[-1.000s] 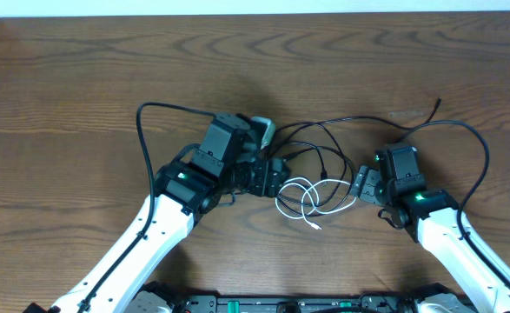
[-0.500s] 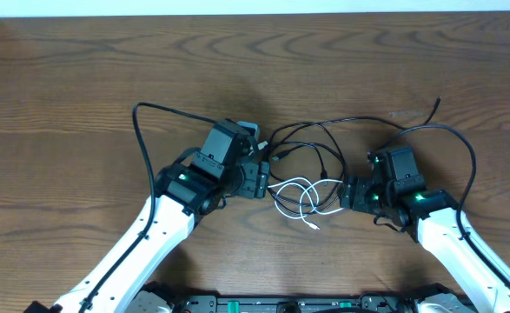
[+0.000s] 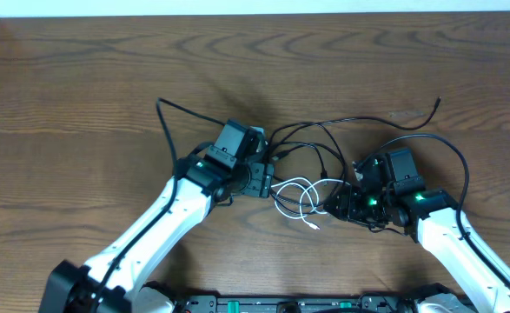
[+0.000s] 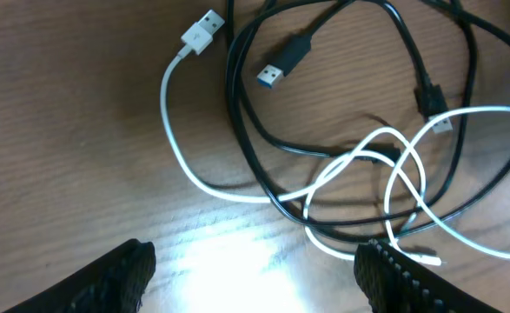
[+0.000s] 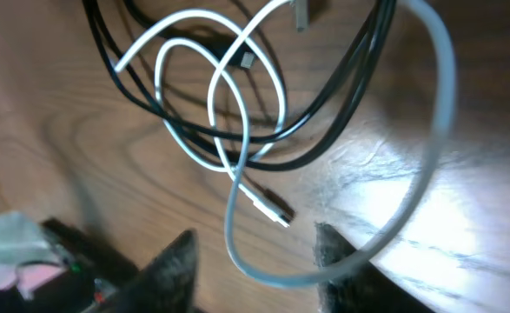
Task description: Untangle cables
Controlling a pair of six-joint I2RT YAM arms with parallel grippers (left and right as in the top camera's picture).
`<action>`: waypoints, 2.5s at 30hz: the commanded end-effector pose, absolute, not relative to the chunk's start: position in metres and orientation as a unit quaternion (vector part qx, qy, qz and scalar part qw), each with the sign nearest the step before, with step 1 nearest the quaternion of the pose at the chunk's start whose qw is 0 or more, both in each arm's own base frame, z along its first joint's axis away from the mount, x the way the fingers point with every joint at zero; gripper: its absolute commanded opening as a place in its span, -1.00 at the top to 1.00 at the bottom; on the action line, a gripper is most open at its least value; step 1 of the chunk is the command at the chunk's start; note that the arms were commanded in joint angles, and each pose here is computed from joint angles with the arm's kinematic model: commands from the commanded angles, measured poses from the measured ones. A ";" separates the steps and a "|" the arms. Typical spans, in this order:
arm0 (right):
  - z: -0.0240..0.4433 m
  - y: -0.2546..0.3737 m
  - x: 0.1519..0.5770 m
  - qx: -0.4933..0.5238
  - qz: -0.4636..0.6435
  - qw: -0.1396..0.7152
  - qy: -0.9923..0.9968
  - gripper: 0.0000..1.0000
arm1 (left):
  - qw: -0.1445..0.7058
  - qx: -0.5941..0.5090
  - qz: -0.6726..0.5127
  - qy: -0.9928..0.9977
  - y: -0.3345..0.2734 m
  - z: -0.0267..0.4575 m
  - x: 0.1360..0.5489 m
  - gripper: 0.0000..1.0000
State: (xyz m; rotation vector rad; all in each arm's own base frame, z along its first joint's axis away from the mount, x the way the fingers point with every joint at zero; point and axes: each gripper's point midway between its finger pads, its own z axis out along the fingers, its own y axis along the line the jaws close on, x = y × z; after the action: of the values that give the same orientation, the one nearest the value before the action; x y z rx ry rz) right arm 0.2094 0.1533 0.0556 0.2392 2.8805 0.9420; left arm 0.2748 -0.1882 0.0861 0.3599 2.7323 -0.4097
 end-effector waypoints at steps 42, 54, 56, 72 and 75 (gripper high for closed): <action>0.034 0.123 0.229 0.145 0.180 0.121 0.965 0.90 | 0.130 0.120 -0.134 0.975 -0.200 0.015 0.290 -0.57; 0.041 0.131 0.242 0.138 0.203 0.146 0.958 0.98 | 0.091 0.098 -0.122 0.983 -0.197 -0.016 0.284 -0.57; 0.043 0.134 0.243 0.134 0.213 0.147 0.957 0.98 | 0.090 0.098 -0.122 0.984 -0.197 -0.017 0.284 -0.57; 0.128 0.184 0.274 -0.099 0.370 0.276 0.881 0.98 | 0.088 0.098 -0.120 0.984 -0.196 -0.017 0.282 -0.57; 0.149 0.169 0.286 -0.083 0.367 0.316 0.871 0.98 | 0.087 0.098 -0.120 0.984 -0.196 -0.017 0.282 -0.57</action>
State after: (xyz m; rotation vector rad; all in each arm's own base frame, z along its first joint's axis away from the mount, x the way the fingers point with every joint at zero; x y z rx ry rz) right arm 0.2714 0.1757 0.1101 -0.1751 2.4295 0.9653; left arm 0.2975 -0.2033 0.0051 0.3134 2.8394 -0.3818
